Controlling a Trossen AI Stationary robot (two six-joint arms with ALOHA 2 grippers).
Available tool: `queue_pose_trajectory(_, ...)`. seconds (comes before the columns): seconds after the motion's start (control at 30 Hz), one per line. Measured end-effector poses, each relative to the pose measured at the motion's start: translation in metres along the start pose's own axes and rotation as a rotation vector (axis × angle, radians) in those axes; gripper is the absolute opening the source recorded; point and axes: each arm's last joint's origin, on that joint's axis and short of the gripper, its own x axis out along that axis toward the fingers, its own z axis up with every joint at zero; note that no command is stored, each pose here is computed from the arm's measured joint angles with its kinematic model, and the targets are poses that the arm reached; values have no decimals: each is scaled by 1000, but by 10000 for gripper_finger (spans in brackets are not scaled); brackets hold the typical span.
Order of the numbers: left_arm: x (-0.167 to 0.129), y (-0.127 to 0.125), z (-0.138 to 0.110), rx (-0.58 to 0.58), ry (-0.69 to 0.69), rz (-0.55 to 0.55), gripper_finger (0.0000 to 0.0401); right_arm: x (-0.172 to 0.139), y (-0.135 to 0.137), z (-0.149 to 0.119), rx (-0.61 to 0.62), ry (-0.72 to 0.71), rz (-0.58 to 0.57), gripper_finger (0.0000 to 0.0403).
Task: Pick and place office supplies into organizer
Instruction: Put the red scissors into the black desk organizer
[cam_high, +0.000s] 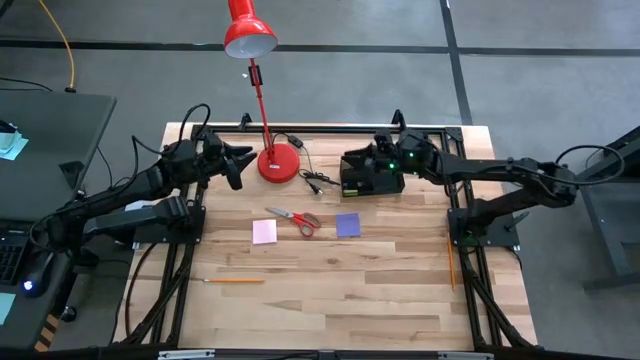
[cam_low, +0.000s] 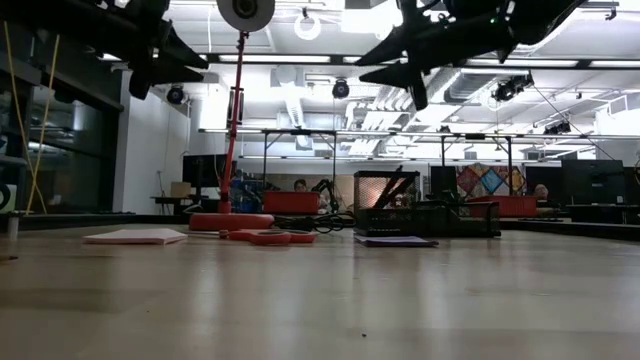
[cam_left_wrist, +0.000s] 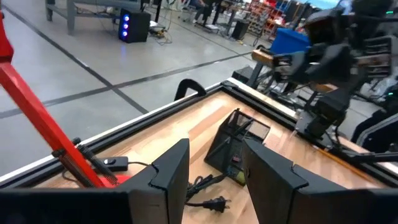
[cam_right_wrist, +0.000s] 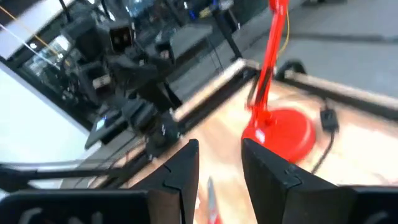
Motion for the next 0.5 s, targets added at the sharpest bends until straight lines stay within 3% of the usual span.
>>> queue_pose_trajectory(0.17,7,0,-4,50,45,-15,134,-1,6,-9,58,66,-7,110)
queue_pose_trajectory(0.5,28,-4,-21,157,252,-286,134,-1,8,-17,71,75,-98,110)
